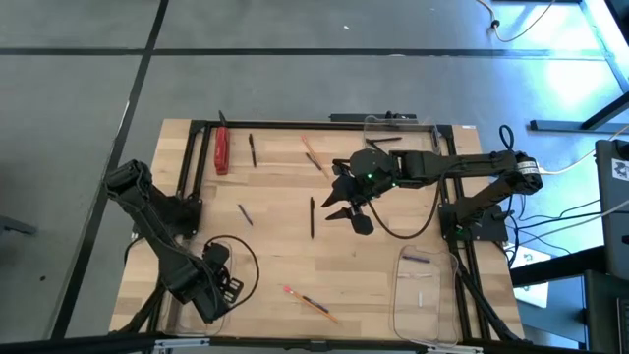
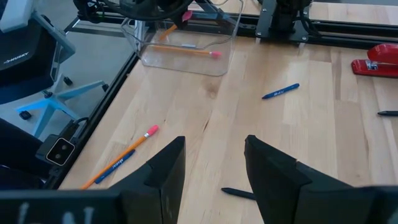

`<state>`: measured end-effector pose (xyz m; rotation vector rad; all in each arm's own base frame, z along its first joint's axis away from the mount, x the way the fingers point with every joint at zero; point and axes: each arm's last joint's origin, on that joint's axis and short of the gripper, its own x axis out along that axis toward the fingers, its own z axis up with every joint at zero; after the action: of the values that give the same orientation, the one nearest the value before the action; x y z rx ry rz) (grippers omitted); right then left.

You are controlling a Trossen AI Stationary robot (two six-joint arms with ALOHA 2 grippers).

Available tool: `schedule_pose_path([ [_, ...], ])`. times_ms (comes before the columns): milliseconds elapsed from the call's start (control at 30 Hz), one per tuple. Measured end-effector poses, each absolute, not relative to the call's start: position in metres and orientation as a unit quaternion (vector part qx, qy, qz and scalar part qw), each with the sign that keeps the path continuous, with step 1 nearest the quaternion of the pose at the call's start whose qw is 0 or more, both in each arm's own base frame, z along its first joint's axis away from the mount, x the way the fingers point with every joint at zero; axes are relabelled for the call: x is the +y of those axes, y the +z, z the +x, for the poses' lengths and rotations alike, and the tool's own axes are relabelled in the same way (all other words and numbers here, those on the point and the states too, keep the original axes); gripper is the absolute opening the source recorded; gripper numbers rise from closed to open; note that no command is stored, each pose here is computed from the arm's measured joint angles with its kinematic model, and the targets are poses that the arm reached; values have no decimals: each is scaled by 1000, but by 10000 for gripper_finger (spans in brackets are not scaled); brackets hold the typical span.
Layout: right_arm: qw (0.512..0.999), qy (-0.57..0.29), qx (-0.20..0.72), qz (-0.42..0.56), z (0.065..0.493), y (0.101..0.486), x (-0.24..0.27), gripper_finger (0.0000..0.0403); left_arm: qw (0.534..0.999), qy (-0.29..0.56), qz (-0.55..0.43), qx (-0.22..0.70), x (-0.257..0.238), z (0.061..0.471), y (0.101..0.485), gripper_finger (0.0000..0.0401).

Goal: Sort crayons/erasers/pens/pencils in bins
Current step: Put the yellow pencil into the bottom left transparent bin

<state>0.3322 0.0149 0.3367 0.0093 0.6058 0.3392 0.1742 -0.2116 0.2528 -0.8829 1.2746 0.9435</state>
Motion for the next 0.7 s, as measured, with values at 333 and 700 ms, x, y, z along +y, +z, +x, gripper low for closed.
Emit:
schedule_pose_path([
  [333,940,167,297,4,332,337,15,163,613,428,-369,552,-216,178,241,19],
  [700,930,229,287,-15,331,337,18,163,612,434,-362,553,-218,179,237,21],
])
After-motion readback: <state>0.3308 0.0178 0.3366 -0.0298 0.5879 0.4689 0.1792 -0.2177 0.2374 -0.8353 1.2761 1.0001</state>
